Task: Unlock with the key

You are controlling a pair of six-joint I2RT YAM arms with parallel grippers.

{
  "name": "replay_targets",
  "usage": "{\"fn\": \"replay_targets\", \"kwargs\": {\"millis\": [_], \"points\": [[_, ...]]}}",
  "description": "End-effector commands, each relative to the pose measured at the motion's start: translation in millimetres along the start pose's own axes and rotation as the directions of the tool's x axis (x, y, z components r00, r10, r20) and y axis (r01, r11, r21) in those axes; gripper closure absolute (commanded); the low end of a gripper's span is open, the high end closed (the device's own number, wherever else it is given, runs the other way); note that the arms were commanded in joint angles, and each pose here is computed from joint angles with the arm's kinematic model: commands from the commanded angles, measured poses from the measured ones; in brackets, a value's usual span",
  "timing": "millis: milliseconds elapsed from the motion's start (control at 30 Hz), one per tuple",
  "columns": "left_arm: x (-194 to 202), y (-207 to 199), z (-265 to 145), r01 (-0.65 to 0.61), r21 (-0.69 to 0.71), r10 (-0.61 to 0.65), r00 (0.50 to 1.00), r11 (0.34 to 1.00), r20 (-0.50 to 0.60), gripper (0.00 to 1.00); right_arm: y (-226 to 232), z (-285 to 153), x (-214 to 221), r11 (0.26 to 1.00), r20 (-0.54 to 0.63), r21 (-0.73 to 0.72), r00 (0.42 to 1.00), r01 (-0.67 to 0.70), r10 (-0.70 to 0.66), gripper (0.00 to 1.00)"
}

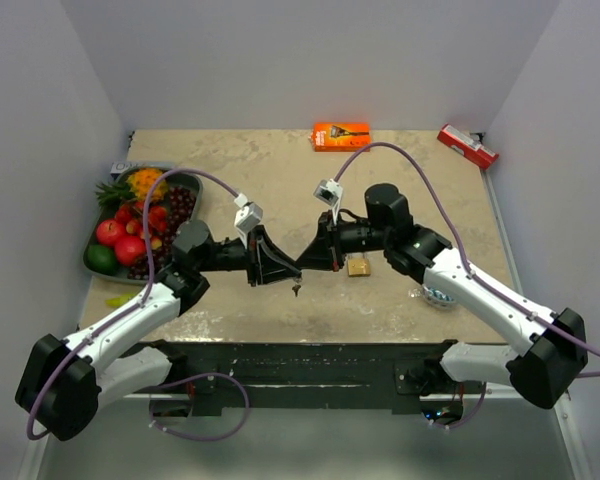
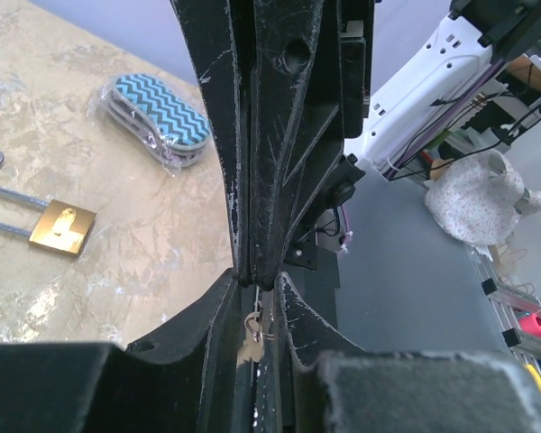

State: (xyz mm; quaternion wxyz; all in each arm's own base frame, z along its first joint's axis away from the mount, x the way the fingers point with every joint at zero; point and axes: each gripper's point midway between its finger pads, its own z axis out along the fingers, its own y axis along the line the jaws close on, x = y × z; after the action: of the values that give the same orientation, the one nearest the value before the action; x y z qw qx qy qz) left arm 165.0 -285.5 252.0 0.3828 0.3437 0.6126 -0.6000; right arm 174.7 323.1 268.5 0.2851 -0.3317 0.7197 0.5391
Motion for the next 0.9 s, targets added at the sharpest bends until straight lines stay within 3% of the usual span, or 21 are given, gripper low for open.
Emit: {"fn": "replay_targets", "kwargs": {"millis": [0, 167, 500, 667, 867], "points": [[0.8, -15.6, 0.7, 0.003, 0.083, -0.004, 1.000, 0.997, 0.015, 0.80, 22.4, -4.9, -30.7, 0.994, 0.112, -0.064, 0.991, 0.085, -0.077, 1.00], [-0.1, -18.0, 0.2, 0.004, 0.090, -0.006, 1.000, 0.996, 0.027, 0.91, 23.4, -5.6, -32.3, 0.994, 0.123, -0.077, 0.990, 0.081, -0.071, 1.00], [2.7, -22.7, -2.4, 0.023, 0.109, -0.028, 0.999, 0.994, 0.042, 0.90, 25.9, -13.6, -44.5, 0.994, 0.184, -0.082, 0.982, 0.069, -0.053, 1.00], [2.5, -24.6, -2.9, 0.031, 0.116, -0.037, 0.998, 0.993, 0.049, 1.00, 22.9, -15.8, -45.7, 0.996, 0.195, -0.078, 0.980, 0.051, -0.035, 1.00], [0.7, -29.1, -4.7, 0.030, 0.130, -0.039, 0.997, 0.991, 0.071, 1.00, 22.6, -20.4, -49.4, 0.996, 0.224, -0.075, 0.974, 0.039, -0.021, 1.00]]}}
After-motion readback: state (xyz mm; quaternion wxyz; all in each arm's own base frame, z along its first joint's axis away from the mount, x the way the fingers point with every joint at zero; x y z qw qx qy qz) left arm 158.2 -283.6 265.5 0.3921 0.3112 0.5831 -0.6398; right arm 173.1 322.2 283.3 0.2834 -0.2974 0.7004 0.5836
